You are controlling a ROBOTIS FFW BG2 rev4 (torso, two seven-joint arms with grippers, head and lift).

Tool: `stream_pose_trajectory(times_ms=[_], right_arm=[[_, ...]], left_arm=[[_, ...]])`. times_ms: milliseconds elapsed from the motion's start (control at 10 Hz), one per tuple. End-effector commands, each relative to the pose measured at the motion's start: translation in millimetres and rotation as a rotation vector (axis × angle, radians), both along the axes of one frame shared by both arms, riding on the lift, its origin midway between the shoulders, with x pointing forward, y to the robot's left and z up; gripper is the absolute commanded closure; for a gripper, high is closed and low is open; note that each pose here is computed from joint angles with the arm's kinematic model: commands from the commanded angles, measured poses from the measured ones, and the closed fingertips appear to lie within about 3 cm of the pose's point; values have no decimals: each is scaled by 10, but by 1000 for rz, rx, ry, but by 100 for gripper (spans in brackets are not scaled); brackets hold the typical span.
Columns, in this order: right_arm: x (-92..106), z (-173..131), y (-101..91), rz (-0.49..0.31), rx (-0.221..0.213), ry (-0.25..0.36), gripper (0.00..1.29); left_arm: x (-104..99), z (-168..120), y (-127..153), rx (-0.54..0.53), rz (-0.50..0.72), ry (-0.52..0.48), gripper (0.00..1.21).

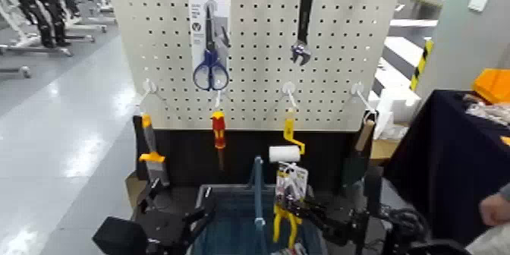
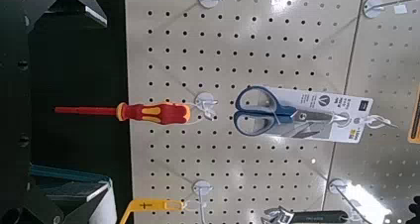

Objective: Put the yellow pliers into the crate.

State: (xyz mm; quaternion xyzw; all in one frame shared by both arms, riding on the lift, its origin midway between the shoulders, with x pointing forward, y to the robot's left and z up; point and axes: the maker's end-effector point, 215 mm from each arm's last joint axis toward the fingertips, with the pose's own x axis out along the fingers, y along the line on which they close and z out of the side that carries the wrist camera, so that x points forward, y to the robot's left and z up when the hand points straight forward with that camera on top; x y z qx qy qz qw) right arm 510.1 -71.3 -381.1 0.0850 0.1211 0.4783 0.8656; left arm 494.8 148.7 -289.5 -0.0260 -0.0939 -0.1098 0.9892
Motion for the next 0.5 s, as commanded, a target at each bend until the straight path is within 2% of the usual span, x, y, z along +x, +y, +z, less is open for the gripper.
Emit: stream_pose_trajectory(times_ms=[100, 200, 300, 400, 500], right_arm=[[-6, -124, 11, 8, -16, 16, 114], [-11, -188, -10, 2, -21, 27, 113], [0, -219, -34, -8, -24, 39, 103], [-1, -253, -57, -14, -24, 57, 55], [3, -249, -70, -16, -24, 60, 14]], left_arm=[[0, 8, 10, 0, 2, -3, 14], [0, 8, 10, 0, 2, -3, 14], [-3, 0, 19, 1, 3, -1, 14], [-10, -3, 10, 0, 2, -1, 14], [-10, -3, 10, 0, 2, -1, 14]])
